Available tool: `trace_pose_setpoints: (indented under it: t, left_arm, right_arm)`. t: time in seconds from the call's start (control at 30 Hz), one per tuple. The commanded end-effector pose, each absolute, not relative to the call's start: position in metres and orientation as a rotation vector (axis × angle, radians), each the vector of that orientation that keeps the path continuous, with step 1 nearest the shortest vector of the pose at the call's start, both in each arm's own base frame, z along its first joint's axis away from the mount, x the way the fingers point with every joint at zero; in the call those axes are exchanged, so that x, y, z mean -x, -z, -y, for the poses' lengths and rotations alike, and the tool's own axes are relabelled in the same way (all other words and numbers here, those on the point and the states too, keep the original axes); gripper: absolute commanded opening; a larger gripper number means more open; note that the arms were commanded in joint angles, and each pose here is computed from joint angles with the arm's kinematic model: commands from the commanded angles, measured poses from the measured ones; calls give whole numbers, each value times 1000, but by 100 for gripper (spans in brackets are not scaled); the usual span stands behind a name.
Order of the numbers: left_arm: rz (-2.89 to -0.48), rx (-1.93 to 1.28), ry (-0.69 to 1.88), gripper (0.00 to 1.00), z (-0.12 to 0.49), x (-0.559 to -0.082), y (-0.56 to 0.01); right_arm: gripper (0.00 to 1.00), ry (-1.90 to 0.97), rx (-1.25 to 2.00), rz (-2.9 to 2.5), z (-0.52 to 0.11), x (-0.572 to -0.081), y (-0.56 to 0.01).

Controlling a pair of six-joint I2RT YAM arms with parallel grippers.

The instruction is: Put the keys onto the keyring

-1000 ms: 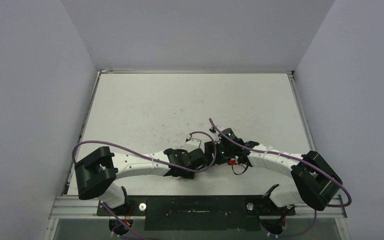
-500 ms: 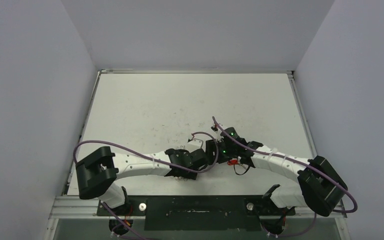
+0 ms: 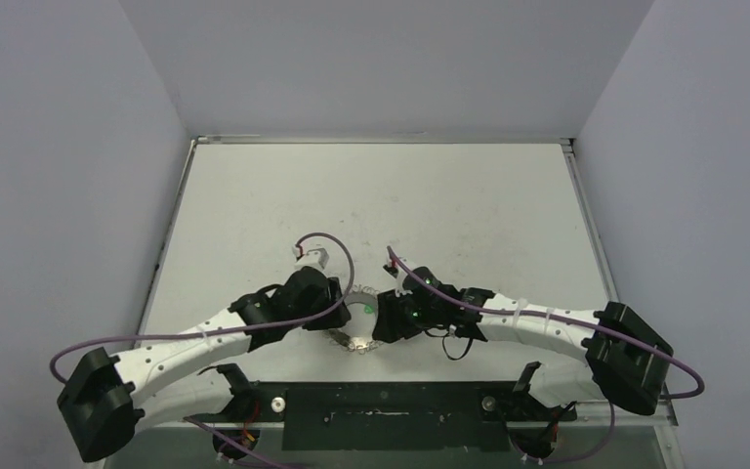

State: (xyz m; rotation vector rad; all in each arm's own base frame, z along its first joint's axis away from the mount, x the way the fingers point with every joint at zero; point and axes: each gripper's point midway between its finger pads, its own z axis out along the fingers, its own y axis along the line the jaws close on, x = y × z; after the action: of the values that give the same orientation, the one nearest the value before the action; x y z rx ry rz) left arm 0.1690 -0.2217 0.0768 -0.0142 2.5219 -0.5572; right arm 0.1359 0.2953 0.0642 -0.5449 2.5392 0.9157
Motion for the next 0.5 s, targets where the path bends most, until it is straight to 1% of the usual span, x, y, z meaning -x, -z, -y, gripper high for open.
trace_pose_setpoints:
  t: [0.0, 0.1, 0.2, 0.47]
  left_arm:
    - [-2430, 170, 765, 50, 209, -177, -99]
    - [-2384, 298, 815, 51, 187, -183, -102]
    - [-2366, 358, 853, 51, 175, -181, -103]
    - [-2390, 368, 843, 51, 170, -180, -98]
  right_arm:
    - [44, -959, 508, -2467, -328, -144, -87]
    - [42, -946, 525, -2483, -338, -139, -84]
    - [40, -913, 533, -2509, -345, -137, -78]
    - [38, -806, 514, -2583, -343, -135, -60]
